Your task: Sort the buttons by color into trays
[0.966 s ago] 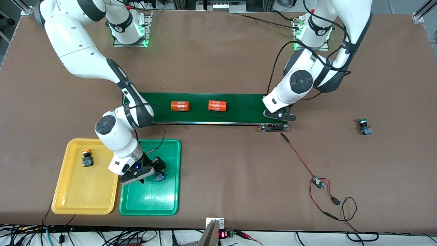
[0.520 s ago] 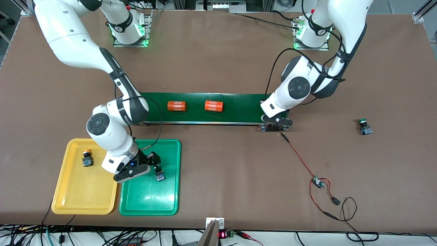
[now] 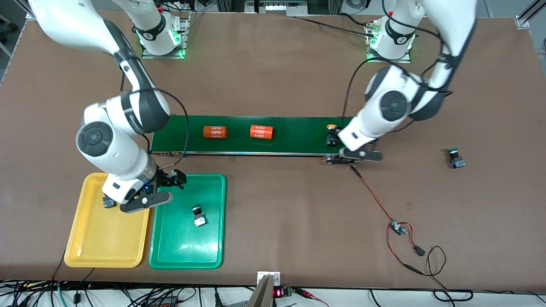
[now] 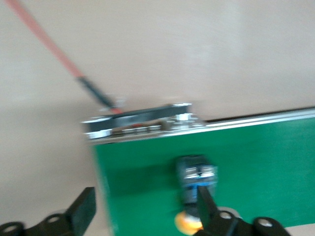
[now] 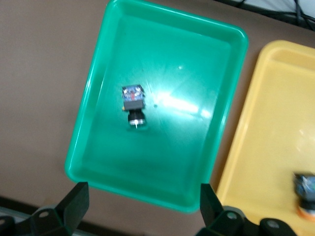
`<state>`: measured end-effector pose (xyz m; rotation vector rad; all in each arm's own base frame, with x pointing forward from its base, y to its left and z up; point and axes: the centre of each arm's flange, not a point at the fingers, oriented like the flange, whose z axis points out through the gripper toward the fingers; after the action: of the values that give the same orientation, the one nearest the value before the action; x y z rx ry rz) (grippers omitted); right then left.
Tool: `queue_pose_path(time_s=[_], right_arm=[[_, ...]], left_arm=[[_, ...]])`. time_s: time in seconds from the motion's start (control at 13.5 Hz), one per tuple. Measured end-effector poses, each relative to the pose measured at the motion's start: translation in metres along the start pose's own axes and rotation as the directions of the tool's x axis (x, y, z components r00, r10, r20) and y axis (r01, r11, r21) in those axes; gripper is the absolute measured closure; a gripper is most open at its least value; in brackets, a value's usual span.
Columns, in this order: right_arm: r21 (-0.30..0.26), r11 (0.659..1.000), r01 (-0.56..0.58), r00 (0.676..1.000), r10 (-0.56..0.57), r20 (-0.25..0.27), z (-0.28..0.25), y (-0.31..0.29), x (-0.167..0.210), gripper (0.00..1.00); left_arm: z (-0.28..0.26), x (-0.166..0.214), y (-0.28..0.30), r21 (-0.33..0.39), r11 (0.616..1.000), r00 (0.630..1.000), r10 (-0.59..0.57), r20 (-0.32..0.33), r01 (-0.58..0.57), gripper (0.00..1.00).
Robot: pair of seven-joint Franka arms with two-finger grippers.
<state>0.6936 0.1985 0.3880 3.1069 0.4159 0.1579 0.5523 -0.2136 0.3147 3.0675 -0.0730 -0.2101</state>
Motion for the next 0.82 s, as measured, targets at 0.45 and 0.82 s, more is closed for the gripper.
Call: queue_pose_path(time_s=[0.45, 0.82], right_arm=[[-0.029, 0.998, -0.063, 0.985, 0.067, 0.156, -0.098, -0.001, -0.044, 0.0], [-0.069, 0.993, -0.095, 0.967, 0.109, 0.229, -0.137, 0.018, -0.07, 0.0]], left_arm=[[-0.013, 0.016, -0.224, -0.032, 0.977, 0.976, -0.209, 0.057, 0.211, 0.0], [0.01, 0.011, -0.319, 0.016, 0.974, 0.973, -0.229, 0.042, 0.228, 0.0]])
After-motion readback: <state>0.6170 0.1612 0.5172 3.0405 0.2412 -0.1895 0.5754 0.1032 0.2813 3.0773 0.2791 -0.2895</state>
